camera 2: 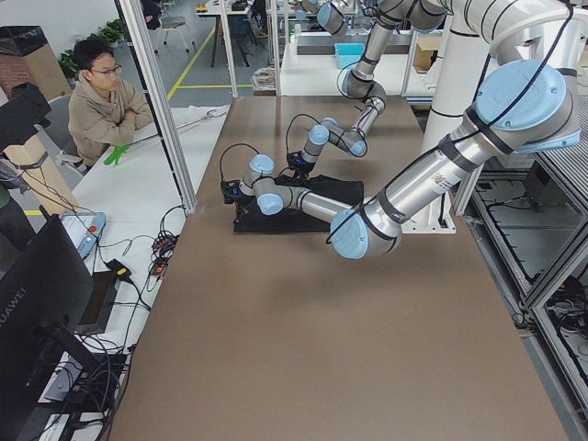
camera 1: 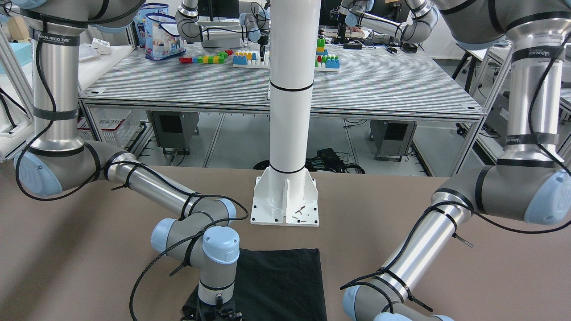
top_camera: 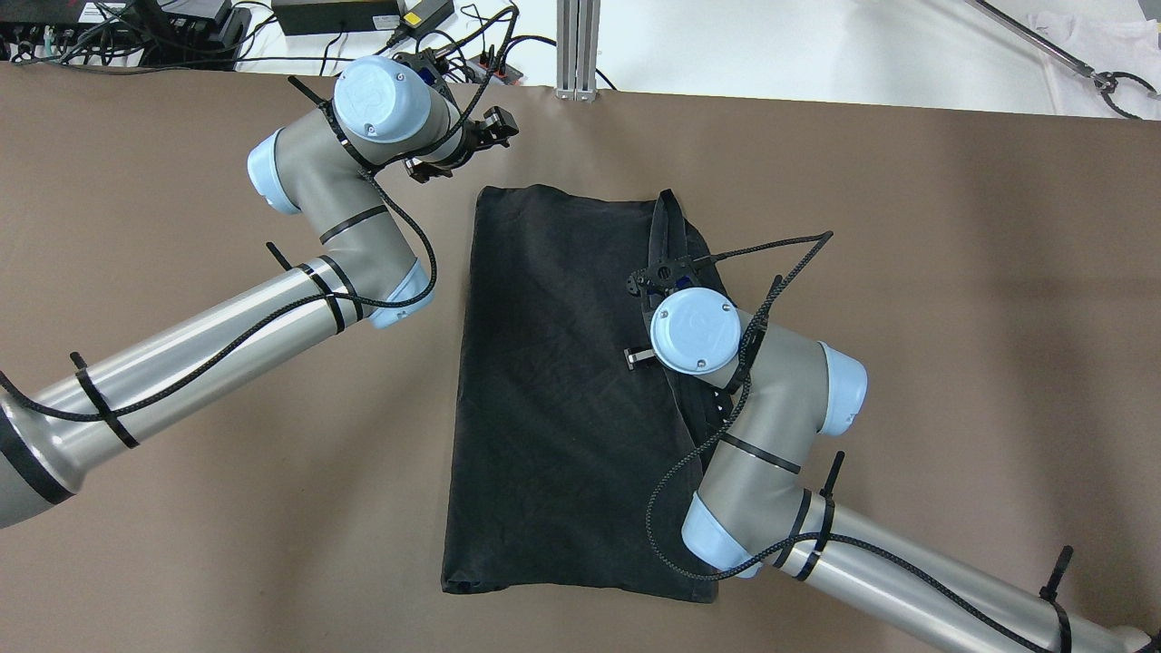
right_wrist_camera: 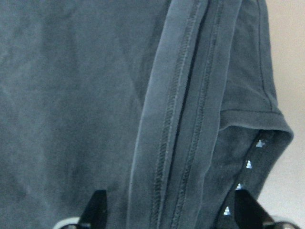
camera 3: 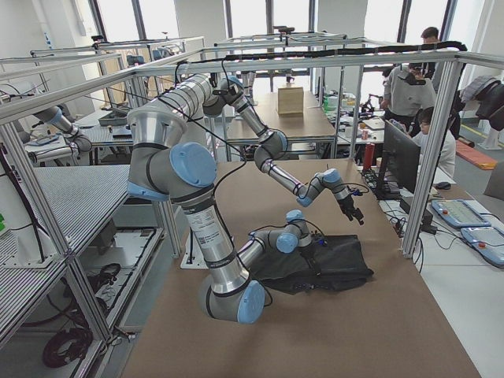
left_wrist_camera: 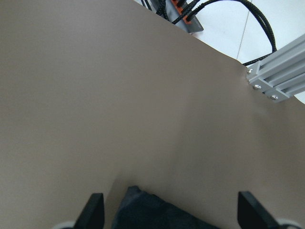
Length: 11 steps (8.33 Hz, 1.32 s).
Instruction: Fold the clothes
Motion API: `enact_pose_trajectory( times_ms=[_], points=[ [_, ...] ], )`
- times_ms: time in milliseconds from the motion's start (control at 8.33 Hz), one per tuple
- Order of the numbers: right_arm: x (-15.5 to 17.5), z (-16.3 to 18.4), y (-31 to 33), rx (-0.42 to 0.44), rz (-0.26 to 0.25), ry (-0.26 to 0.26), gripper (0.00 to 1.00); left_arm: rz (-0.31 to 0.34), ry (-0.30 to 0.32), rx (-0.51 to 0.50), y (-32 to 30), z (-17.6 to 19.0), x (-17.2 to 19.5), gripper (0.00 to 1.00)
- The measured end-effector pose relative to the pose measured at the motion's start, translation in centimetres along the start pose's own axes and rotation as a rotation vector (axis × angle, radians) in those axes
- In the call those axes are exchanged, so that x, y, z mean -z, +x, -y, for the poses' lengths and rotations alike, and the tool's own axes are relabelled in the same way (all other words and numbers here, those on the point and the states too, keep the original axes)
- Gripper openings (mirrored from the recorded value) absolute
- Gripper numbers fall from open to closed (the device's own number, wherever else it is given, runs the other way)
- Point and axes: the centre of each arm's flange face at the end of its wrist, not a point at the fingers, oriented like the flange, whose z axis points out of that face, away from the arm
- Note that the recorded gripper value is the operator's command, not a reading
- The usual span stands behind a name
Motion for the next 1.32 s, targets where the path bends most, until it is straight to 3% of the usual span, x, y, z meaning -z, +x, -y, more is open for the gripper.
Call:
enact_pose_trajectory(
  times_ms=[600,961,1081,1321],
  points=[
    [-2.6,0.4,9.1,0.079,-0.004,-0.006,0.94,0.000,0.001,0.002,0.0,0.0,0.0,1.00],
    [-1.8,1.6,10.8,0.087,0.021,-0.001,0.94,0.001,0.002,0.004,0.0,0.0,0.0,1.00],
    [-0.9,2.1,9.9,0.041,0.041,0.009,0.94,-0.002,0.002,0.005,0.1,0.0,0.1,1.00],
    [2.2,-0.4,7.2,-0.152,0.114,0.015,0.94,-0.014,0.002,0.011,0.5,-0.1,0.7,1.00]
  ],
)
